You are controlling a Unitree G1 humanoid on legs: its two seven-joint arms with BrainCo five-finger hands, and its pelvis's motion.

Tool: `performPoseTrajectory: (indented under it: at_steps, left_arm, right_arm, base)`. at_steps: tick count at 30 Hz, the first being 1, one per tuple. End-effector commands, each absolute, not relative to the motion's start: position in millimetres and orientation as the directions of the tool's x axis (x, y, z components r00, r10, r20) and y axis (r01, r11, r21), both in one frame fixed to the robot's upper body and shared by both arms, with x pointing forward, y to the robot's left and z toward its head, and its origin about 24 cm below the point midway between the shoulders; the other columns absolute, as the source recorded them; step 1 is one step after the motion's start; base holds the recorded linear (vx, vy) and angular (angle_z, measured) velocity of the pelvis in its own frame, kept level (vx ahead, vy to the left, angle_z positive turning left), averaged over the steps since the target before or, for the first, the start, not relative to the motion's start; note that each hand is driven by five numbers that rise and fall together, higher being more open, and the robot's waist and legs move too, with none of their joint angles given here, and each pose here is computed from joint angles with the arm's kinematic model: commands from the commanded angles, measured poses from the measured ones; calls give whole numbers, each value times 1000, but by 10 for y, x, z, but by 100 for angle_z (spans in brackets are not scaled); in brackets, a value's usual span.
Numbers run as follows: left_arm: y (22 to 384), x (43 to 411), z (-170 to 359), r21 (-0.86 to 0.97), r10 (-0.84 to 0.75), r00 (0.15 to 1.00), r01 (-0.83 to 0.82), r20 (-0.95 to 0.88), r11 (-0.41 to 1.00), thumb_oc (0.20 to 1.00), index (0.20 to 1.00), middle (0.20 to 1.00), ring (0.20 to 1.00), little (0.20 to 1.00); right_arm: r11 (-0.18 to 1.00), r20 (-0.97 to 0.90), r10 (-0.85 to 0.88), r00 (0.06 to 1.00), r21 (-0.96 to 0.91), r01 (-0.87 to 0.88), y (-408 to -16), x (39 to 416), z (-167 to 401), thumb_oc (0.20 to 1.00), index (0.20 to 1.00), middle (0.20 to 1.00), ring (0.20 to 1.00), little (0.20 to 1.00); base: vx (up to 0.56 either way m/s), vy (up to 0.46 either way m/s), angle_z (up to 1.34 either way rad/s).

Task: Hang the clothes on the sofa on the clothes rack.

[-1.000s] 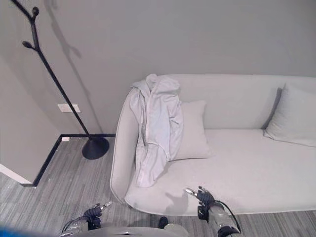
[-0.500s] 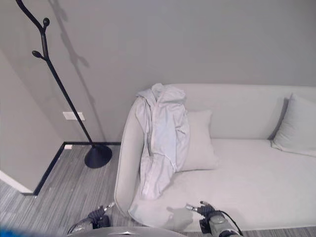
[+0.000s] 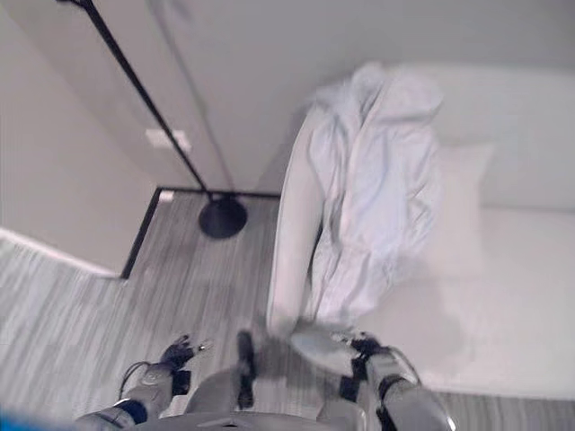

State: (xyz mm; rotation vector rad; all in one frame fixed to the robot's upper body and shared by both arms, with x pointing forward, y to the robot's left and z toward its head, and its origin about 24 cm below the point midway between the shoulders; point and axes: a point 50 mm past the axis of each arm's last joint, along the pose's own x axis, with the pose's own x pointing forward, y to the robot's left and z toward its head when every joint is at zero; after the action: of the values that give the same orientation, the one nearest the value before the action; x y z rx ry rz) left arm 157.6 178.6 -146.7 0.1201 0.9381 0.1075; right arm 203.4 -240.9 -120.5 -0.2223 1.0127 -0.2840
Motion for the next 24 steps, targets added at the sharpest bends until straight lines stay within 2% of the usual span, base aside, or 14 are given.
performPoseTrajectory:
  at_steps: [1, 4, 8, 9, 11, 15, 16, 17, 24]
  left_arm:
    - [1765, 1813, -1338, 231, 165, 688, 3, -707, 973, 1000, 1000, 1000, 1000, 1000]
    - [1819, 1733, -1367, 258, 195, 675, -7, -712, 966, 1000, 1000, 1000, 1000, 1000]
    - [1856, 1678, -1398, 280, 235, 649, -35, -724, 959, 1000, 1000, 1000, 1000, 1000]
    - [1850, 1704, -1385, 282, 238, 658, -40, -715, 959, 1000, 1000, 1000, 1000, 1000]
    - [1834, 1740, -1367, 283, 228, 671, -30, -705, 959, 1000, 1000, 1000, 1000, 1000]
    - [1732, 1978, -1200, 298, 136, 779, 68, -612, 952, 1000, 1000, 1000, 1000, 1000]
    - [1733, 1979, -1200, 298, 136, 779, 68, -612, 952, 1000, 1000, 1000, 1000, 1000]
    - [1712, 2033, -1140, 320, 95, 811, 117, -577, 940, 1000, 1000, 1000, 1000, 1000]
    - [1783, 1967, -1203, 355, 131, 783, 121, -609, 927, 1000, 1000, 1000, 1000, 1000]
  right_arm:
    - [797, -666, -603, 439, -526, 298, -2822, 2160, -960, 1000, 1000, 1000, 1000, 1000]
    - [736, -576, -676, 459, -560, 381, -2877, 2270, -846, 1000, 1000, 1000, 1000, 1000]
    - [739, -517, -669, 534, -537, 406, -2774, 2419, -768, 1000, 1000, 1000, 1000, 1000]
    - [760, -501, -644, 578, -509, 405, -2704, 2513, -720, 1000, 1000, 1000, 1000, 1000]
    - [769, -503, -633, 588, -496, 403, -2684, 2546, -706, 1000, 1000, 1000, 1000, 1000]
    - [783, -468, -612, 638, -473, 404, -2712, 2793, -498, 1000, 1000, 1000, 1000, 1000]
    - [783, -468, -612, 638, -473, 404, -2712, 2794, -497, 1000, 1000, 1000, 1000, 1000]
    - [774, -413, -619, 668, -464, 430, -2745, 2996, -282, 1000, 1000, 1000, 1000, 1000]
    - [794, -338, -585, 737, -424, 436, -2594, 3309, 17, 1000, 1000, 1000, 1000, 1000]
  base:
    - [6, 94, -10]
    - [19, 49, -6]
    - [10, 4, -19]
    - [11, -17, -18]
    - [27, -19, -14]
    - [57, 10, -1]
    - [74, 61, 15]
    - [56, 50, 15]
    - [54, 42, 8]
